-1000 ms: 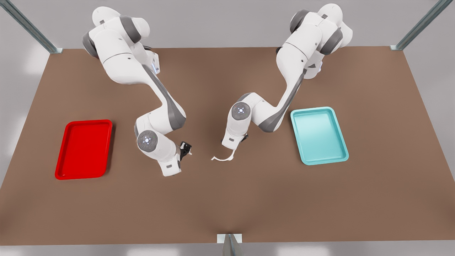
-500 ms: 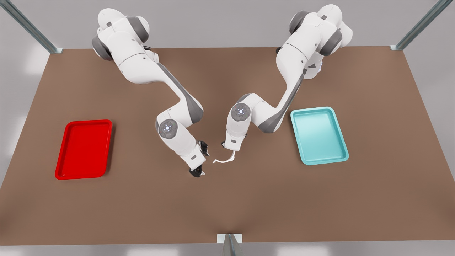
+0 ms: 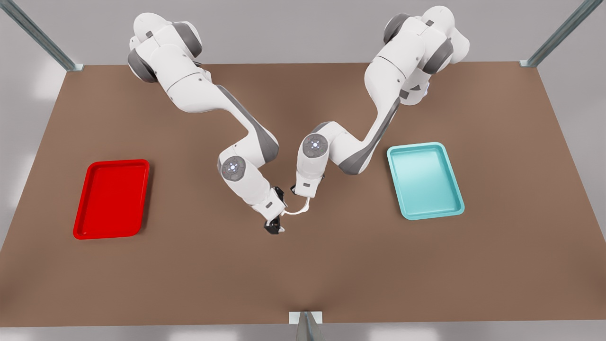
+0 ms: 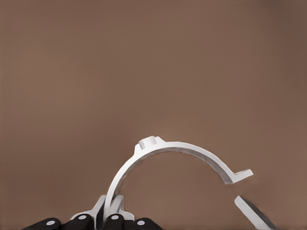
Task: Take the drainage pipe clamp from the left arm, pass it to the right arm, and place it in the plate on the right side
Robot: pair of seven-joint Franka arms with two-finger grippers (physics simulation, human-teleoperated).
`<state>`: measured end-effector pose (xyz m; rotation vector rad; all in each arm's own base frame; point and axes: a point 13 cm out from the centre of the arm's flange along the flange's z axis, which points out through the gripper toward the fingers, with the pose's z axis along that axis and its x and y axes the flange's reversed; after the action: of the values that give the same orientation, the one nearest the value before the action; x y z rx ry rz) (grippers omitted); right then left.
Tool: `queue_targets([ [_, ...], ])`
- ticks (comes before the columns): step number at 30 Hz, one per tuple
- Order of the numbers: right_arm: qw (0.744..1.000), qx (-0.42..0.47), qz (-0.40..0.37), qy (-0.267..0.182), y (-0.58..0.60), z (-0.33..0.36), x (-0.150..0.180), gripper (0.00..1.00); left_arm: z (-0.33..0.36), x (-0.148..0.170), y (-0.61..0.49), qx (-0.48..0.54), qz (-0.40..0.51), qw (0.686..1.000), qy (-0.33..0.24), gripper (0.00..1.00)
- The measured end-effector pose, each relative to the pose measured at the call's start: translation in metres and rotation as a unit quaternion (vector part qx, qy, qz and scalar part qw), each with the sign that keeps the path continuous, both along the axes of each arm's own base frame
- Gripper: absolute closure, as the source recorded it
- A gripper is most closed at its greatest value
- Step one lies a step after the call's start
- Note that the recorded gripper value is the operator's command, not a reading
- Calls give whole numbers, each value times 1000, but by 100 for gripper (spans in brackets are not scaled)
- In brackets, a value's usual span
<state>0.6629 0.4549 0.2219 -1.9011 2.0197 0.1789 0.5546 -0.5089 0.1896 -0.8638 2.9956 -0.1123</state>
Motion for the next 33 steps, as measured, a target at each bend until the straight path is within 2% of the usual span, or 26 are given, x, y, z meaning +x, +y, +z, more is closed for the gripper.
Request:
queue_targets([
  [21, 999, -13, 35, 18, 25, -36, -31, 1, -2, -6, -5, 1, 9, 1000, 2, 79],
  [33, 999, -21, 39, 31, 25, -59, -37, 1, 1, -9, -11, -1, 11, 1000, 1, 79],
])
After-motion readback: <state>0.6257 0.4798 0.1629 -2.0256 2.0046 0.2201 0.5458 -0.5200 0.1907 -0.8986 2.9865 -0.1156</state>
